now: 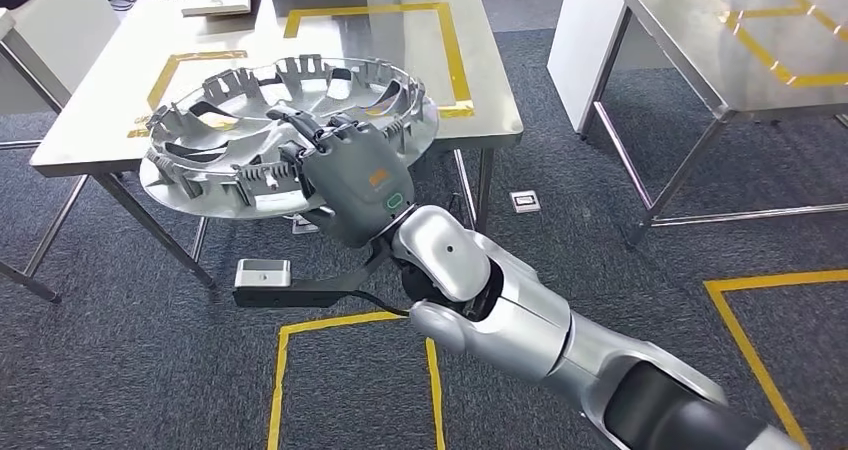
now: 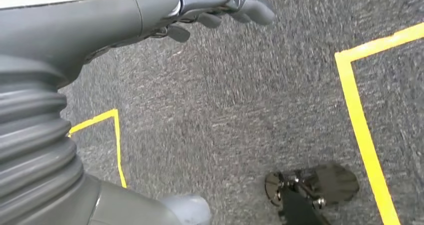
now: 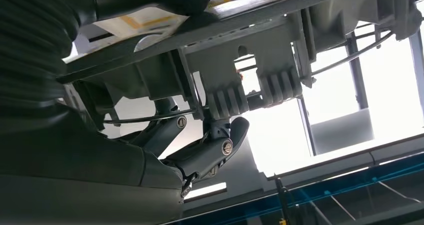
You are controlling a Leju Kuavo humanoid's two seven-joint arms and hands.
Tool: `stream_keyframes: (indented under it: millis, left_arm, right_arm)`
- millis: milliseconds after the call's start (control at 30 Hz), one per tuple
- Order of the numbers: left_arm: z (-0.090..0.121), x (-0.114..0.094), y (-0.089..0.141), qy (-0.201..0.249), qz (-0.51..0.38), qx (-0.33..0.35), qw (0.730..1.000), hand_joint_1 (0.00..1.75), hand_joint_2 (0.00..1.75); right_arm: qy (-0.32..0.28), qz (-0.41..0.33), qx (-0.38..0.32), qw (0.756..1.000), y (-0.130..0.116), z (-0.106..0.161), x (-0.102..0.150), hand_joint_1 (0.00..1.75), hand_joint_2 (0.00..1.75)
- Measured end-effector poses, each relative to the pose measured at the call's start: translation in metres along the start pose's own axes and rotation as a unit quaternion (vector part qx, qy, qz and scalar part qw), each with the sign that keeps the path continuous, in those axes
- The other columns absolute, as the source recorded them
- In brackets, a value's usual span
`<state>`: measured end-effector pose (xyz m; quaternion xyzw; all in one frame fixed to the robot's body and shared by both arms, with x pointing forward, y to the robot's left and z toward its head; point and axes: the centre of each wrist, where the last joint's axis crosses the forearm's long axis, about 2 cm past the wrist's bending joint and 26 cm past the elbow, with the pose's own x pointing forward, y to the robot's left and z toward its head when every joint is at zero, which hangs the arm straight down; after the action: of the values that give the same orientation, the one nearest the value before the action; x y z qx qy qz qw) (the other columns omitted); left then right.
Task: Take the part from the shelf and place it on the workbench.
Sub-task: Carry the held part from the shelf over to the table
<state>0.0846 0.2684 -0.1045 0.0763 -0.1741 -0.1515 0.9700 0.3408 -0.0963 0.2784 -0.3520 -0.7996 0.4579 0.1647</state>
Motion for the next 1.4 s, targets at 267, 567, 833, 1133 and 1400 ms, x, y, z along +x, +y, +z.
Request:
stream_keyframes:
  millis: [267,567,833,1133,1400]
  left_arm:
    - [0.0,-0.003,0.001,0.001,-0.004,-0.002,1.0,0.0,1.75]
    - [0.001,-0.003,-0.001,-0.001,-0.004,-0.005,1.0,0.0,1.75]
    - [0.001,-0.005,0.0,-0.002,-0.005,-0.003,1.0,0.0,1.75]
    - [0.002,-0.011,-0.001,0.002,-0.003,-0.005,1.0,0.0,1.75]
    - [0.002,-0.011,-0.002,0.001,-0.001,-0.005,1.0,0.0,1.75]
  right_arm:
    - [0.011,0.0,0.006,1.0,0.005,0.007,0.001,1.75,1.75]
    - [0.013,0.001,0.007,1.0,0.008,0.012,0.003,1.75,1.75]
    - [0.014,0.001,0.006,1.0,0.008,0.013,0.004,1.75,1.75]
    - [0.014,0.0,0.011,1.0,0.01,0.015,0.003,1.75,1.75]
    - [0.013,0.0,0.013,1.0,0.008,0.013,0.002,1.75,1.75]
